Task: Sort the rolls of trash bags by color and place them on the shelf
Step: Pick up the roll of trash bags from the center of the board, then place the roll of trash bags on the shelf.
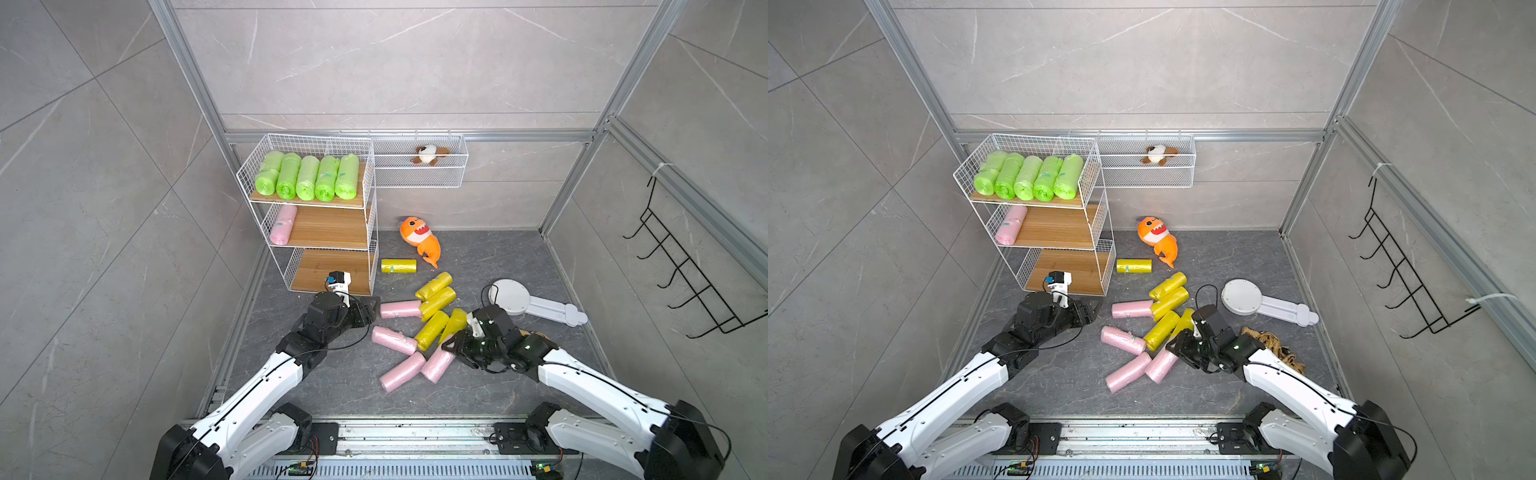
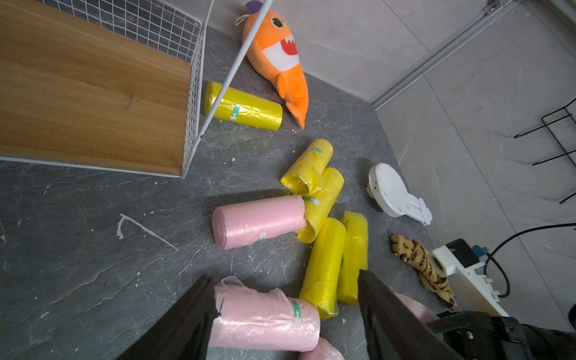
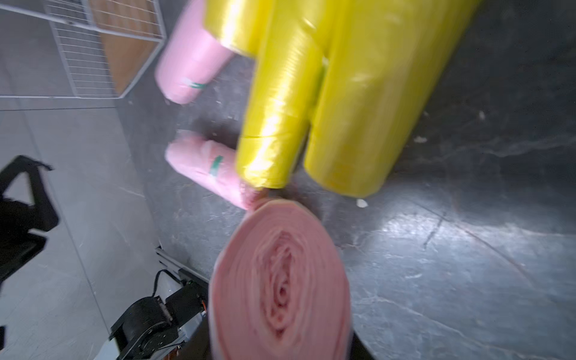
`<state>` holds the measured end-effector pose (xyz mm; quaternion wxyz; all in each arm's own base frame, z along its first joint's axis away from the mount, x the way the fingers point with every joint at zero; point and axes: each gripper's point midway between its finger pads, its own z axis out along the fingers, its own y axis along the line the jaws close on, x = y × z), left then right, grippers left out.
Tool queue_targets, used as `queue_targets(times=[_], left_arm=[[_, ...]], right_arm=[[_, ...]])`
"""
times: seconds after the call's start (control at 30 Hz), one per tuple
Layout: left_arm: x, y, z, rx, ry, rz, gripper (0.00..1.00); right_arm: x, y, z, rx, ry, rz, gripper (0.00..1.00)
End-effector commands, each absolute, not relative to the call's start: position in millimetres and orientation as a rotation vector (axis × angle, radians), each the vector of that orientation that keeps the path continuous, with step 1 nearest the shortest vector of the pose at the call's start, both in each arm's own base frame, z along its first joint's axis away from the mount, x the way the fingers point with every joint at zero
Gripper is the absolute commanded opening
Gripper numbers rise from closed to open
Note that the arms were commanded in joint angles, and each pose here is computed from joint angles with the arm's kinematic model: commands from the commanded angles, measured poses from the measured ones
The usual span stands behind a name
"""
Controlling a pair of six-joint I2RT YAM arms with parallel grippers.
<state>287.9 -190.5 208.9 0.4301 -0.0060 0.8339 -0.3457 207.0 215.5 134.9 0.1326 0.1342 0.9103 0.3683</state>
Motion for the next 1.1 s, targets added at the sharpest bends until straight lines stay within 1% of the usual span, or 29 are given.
queue_targets(times=[0.0, 0.13, 0.23, 0.37, 0.5, 0.6, 0.77, 0.97, 1.07], left_arm=[[288, -203, 253, 0.001, 1.93, -1.001, 0.75], [279, -218, 285, 0.003, 1.787, -1.219, 0.77], [270, -228, 305, 0.005, 1.697, -1.359, 0.8], [262, -237, 323, 0.025, 1.635, -1.446, 0.84], [260, -242, 328, 0.04, 1.615, -1.488, 0.87], [259, -244, 330, 0.063, 1.597, -1.494, 0.9], [266, -248, 329, 0.088, 1.595, -1.466, 0.91], [253, -260, 350, 0.172, 1.482, -1.617, 0.92], [249, -263, 353, 0.188, 1.46, -1.654, 0.91]], right_arm=[[220, 218, 195, 0.231, 2.488, 1.074, 0.41], [245, 227, 244, 0.194, 2.317, 1.121, 0.41], [266, 243, 277, 0.191, 2.184, 1.215, 0.41], [288, 266, 310, 0.173, 2.07, 1.332, 0.41], [300, 281, 335, 0.14, 1.996, 1.408, 0.41], [303, 288, 348, 0.138, 1.974, 1.462, 0.41], [303, 294, 361, 0.124, 1.931, 1.532, 0.41], [303, 302, 368, 0.101, 1.912, 1.582, 0.41], [304, 304, 370, 0.092, 1.902, 1.598, 0.4]])
